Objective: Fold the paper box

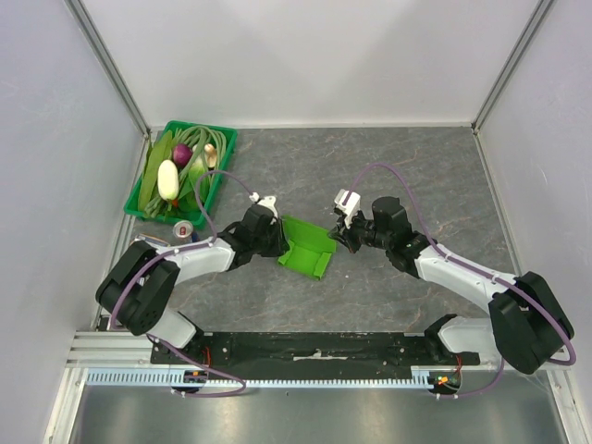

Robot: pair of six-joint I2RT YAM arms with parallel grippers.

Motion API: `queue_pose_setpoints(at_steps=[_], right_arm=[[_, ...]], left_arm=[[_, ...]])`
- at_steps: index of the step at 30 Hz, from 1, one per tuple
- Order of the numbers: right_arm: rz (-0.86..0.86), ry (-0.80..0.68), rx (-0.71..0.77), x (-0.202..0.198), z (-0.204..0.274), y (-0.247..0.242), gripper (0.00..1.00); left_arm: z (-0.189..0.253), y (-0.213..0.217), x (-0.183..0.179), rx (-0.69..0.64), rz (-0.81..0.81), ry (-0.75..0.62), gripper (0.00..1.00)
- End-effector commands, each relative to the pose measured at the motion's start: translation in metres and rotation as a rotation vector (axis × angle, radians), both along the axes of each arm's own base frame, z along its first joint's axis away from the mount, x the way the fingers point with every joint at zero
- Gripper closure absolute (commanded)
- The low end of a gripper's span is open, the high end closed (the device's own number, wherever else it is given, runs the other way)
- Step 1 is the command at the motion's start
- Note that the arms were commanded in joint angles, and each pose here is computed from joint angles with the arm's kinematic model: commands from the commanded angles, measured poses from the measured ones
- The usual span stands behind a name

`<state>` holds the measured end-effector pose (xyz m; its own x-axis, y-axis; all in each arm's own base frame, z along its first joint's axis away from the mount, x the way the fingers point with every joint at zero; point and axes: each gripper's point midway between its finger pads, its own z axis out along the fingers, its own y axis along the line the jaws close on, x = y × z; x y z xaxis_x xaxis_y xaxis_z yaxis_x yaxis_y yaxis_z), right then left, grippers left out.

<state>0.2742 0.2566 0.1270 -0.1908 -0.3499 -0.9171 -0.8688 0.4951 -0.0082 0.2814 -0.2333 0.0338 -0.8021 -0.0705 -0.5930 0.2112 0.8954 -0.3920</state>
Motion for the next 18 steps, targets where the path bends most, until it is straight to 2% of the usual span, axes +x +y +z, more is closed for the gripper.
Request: queue_pose_setpoints(at_steps=[1,2,3,5,6,8,9,12,15,17,18], right_arm=[[-0.027,-0.005,0.038,0.01,0.017,0.005,1.0],[-0.063,0.007,0.042,0.014,0.017,0.003,1.0],[-0.149,0.01,0.034,0.024,0.016,-0.005,1.0],[-0.239,0.105,0.086,0.027,0.019,-0.005,0.96],[-0.366,0.141,0.075,0.035,0.013,-0.019,0.83],[-0.525,0.266,0.121,0.037,0.01,-0.027,0.62],[-0.659,0.341,0.039,0.032,-0.011,-0.05,0.47],[-0.836,0.474,-0.079,0.011,-0.031,-0.08,0.36],[-0.859,0.51,-0.093,-0.009,-0.034,-0.093,0.29],[-0.877,0.522,-0.066,-0.023,-0.034,-0.102,0.27],[-0.868,0.515,0.002,-0.026,-0.025,-0.099,0.26]], left_arm=[[-0.01,0.003,-0.004,0.098,0.007,-0.054,0.74],[-0.011,0.004,-0.005,0.108,0.014,-0.058,0.77],[-0.013,0.01,-0.004,0.147,0.043,-0.069,0.86],[-0.016,0.008,-0.009,0.198,0.05,-0.082,0.92],[-0.015,0.015,-0.006,0.249,0.089,-0.105,0.95],[-0.013,0.009,-0.009,0.269,0.094,-0.134,0.98],[-0.015,0.016,-0.011,0.307,0.111,-0.138,0.98],[-0.016,0.015,-0.016,0.318,0.12,-0.139,0.98],[-0.019,0.017,-0.02,0.335,0.126,-0.138,0.98],[-0.02,0.018,-0.021,0.337,0.131,-0.13,0.98],[-0.019,0.018,-0.022,0.329,0.137,-0.128,0.98]])
